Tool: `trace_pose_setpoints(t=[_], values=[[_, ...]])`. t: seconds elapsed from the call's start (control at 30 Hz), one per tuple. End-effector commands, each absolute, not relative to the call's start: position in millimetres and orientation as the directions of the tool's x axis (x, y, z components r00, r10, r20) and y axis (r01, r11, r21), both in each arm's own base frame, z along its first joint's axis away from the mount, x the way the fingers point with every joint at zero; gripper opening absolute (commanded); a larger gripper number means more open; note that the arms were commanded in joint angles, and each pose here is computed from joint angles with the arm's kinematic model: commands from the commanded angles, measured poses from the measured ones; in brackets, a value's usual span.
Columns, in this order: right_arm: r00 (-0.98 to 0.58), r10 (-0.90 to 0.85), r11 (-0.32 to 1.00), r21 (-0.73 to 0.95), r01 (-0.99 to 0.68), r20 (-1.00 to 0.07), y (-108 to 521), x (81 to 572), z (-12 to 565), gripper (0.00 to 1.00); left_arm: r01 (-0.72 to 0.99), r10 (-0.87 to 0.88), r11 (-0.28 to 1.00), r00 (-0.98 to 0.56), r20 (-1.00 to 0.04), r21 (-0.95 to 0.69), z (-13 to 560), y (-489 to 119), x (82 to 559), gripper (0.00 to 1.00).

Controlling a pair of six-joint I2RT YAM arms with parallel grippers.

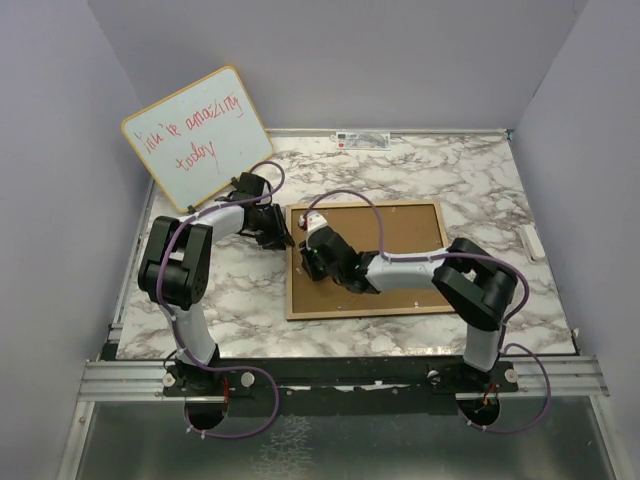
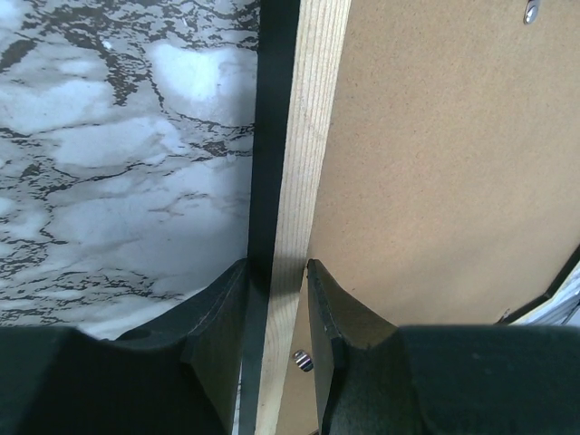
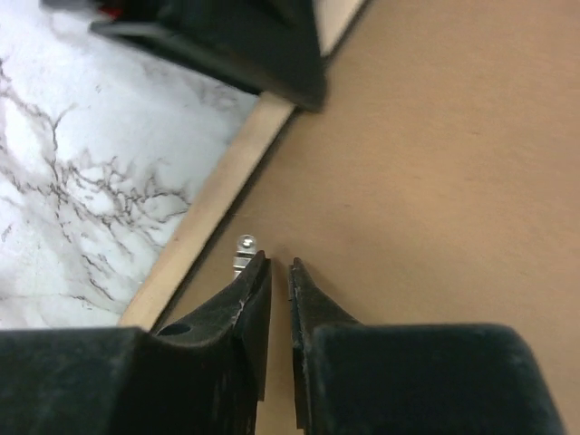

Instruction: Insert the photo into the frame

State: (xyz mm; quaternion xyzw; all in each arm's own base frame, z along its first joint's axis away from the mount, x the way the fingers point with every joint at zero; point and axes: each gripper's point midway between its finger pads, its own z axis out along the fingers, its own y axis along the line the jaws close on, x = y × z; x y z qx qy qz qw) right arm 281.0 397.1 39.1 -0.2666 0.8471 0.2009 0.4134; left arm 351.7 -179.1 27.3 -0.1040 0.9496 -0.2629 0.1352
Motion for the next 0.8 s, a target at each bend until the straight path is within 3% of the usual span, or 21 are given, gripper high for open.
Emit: trace_pose_setpoints(t=[0.0,0.2,0.43,0.77], values=[[-0.603,-0.173,0.777,0.268,-0.569,-0.779,385,282,68,0.20,-0.154,-0.238,0.881,-0.961,-0.138,-0.446,-10,-168,334,0.35],[-0.613,-0.183,0.751,0.293,-0.592,-0.769,389,276,70,0.27,-0.150,-0.234,0.882,-0.962,-0.141,-0.446,-10,-167,335,0.35],[-0.645,-0.255,0.744,0.280,-0.607,-0.720,388,268,41,0.12,-0.150,-0.233,0.883,-0.963,-0.139,-0.445,-11,-167,333,0.35],[-0.682,-0.310,0.723,0.302,-0.622,-0.663,397,260,11,0.10,-0.154,-0.234,0.883,-0.963,-0.132,-0.443,-13,-166,330,0.35]])
